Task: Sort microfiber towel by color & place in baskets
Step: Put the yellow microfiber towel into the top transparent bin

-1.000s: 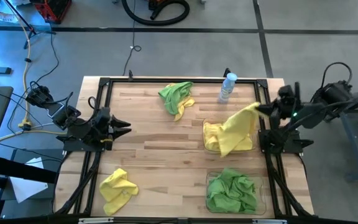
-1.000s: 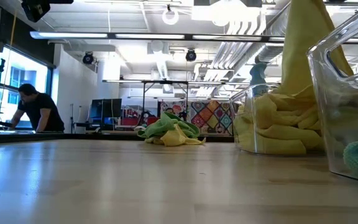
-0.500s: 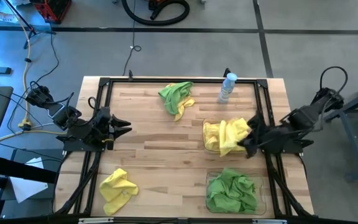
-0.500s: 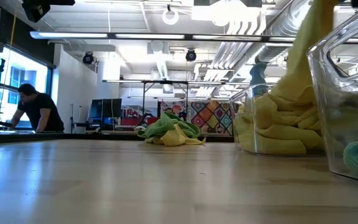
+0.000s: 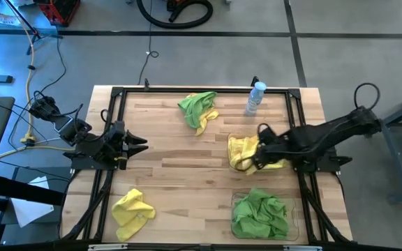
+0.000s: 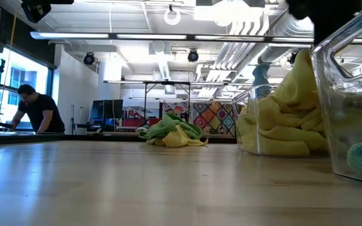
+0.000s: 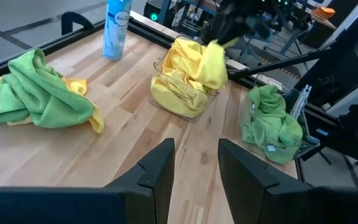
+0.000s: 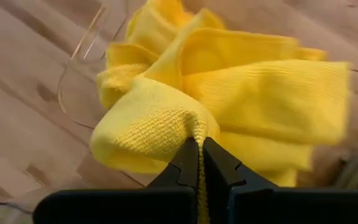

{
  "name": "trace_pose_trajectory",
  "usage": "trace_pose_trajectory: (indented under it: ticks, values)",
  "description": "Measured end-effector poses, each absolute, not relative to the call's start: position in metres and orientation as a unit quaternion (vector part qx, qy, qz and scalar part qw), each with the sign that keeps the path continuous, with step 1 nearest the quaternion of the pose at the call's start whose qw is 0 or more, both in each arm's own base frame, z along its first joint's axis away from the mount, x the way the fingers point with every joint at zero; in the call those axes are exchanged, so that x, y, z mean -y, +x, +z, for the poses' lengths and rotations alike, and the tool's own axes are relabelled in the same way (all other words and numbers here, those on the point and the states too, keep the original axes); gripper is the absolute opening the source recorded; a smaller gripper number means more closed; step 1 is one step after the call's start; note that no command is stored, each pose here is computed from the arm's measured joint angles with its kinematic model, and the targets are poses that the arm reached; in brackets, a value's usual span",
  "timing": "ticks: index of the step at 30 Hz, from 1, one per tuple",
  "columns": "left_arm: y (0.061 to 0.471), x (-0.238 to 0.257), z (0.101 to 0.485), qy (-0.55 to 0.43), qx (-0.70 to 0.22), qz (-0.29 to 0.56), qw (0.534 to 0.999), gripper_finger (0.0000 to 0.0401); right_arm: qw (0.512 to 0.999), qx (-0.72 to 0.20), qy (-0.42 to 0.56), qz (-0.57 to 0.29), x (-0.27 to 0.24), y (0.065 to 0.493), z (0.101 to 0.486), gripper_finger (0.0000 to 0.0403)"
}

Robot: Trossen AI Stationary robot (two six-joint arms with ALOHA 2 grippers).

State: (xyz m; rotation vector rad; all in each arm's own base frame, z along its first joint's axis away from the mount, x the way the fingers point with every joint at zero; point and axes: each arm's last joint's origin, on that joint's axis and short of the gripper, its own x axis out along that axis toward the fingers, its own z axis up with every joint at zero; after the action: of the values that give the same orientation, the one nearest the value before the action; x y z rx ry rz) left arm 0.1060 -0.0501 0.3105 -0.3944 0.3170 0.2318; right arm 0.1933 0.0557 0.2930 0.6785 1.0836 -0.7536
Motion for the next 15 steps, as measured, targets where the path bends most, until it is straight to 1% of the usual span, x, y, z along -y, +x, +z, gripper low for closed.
trace_pose_trajectory:
  ticks: [2,8,11,15]
  values:
    - [0.106,0.05,0.31,-0.198,-0.157,0.115,0.961,0.0113,0.729,-0.521,0.292,-0.334,-0.054,0.206,0.283,0.0]
    - [0.108,0.052,0.309,-0.21,-0.165,0.106,0.958,0.0113,0.675,-0.602,0.236,-0.356,-0.042,0.226,0.246,0.0]
    - [0.11,0.054,0.308,-0.208,-0.171,0.105,0.957,0.0113,0.668,-0.616,0.257,-0.33,-0.035,0.23,0.222,0.0]
    - [0.113,0.056,0.306,-0.202,-0.178,0.108,0.957,0.0113,0.671,-0.599,0.298,-0.319,-0.027,0.229,0.187,0.0]
